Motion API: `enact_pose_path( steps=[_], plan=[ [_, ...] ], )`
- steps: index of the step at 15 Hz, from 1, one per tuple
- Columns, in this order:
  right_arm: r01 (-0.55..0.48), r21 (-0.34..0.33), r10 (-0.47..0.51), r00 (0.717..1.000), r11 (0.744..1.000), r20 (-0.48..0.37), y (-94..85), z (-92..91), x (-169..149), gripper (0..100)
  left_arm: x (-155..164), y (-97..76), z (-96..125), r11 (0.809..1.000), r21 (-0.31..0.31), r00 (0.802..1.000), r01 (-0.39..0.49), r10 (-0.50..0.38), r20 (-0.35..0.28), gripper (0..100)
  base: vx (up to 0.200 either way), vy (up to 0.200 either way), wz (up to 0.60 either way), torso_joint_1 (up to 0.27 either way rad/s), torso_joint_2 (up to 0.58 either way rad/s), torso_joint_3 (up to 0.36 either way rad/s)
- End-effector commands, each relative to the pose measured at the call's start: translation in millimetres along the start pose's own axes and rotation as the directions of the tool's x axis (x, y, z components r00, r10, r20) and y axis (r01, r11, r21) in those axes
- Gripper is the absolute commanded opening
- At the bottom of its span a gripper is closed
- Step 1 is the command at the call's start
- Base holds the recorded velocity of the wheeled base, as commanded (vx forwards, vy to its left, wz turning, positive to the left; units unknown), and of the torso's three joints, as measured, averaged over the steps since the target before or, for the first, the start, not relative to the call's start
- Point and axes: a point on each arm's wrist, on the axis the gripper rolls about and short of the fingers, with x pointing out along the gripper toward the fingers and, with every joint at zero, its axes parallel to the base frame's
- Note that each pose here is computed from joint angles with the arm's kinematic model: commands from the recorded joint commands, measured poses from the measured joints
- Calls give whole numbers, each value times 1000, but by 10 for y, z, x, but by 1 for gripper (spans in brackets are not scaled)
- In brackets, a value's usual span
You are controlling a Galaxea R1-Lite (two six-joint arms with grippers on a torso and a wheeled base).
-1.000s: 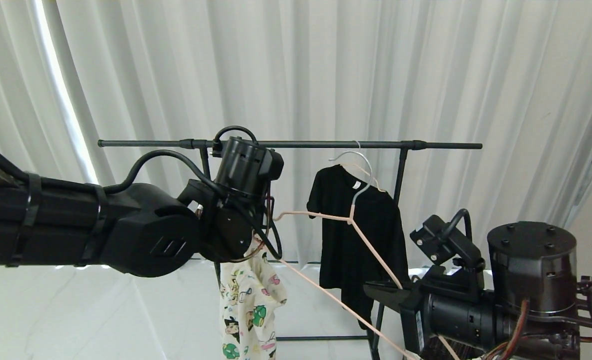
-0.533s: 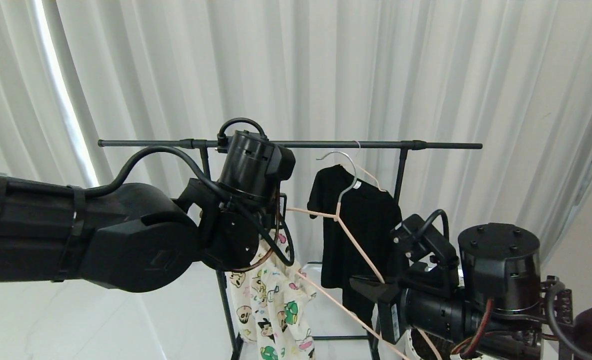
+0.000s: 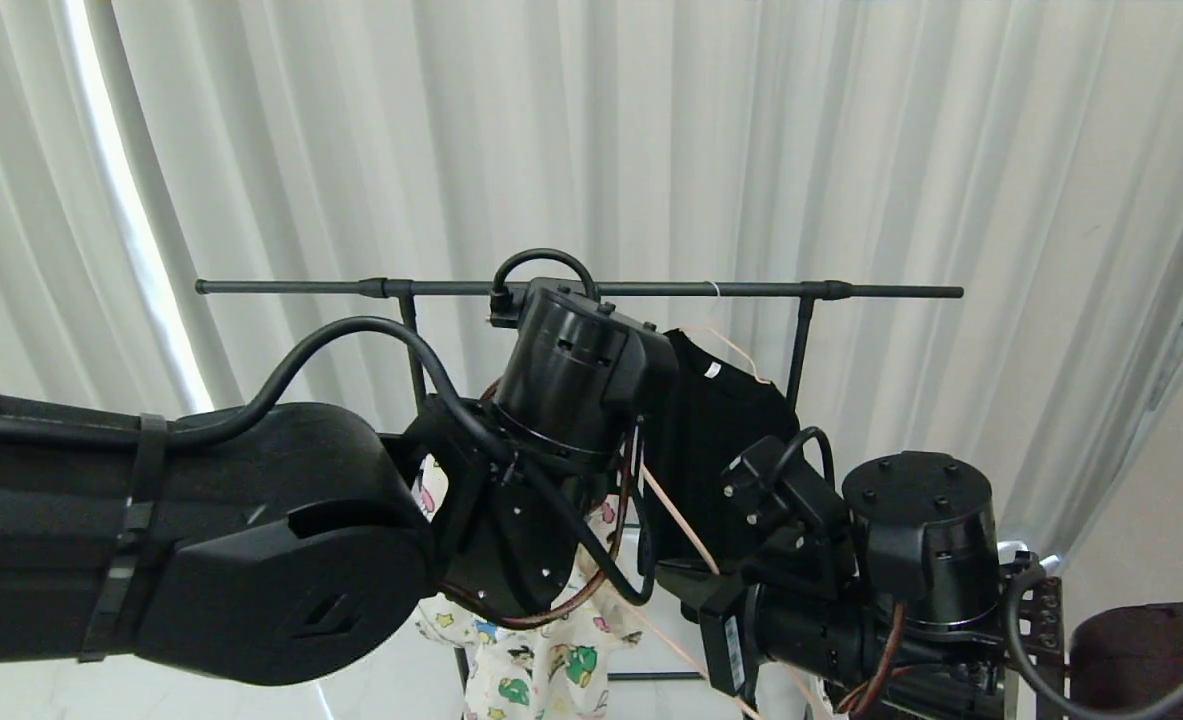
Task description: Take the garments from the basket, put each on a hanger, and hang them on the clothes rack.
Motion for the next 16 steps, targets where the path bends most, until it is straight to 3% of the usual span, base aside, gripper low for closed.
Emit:
enact_pose_path(
  steps=[1,5,9,14,15,16],
  plan=[
    [-1,0,1,1000,1000,-6,0,-14,39,0,-78,-95,-30,999,3,999,46,-46,-2,0,0,0,0,0,0,0],
    [9,5,-9,1000,1000,-14,-26,-34,63,0,-254,-82,78,984,-64,986,164,-163,16,0,0,0,0,0,0,0],
    [88,38,-89,996,995,4,-79,-26,60,0,-211,76,-109,993,-37,992,116,-118,-38,0,0,0,0,0,0,0],
    [112,43,-113,993,993,20,-83,-1,33,0,-253,203,-50,994,-43,994,104,-105,-20,0,0,0,0,0,0,0],
    [134,47,-135,991,990,24,-114,3,40,0,-296,223,-30,992,-49,993,114,-114,-11,100,0,0,0,0,0,0],
    [156,49,-158,987,986,24,-143,-2,48,0,-362,259,0,990,-58,992,130,-130,2,100,0,0,0,0,0,0]
  ],
)
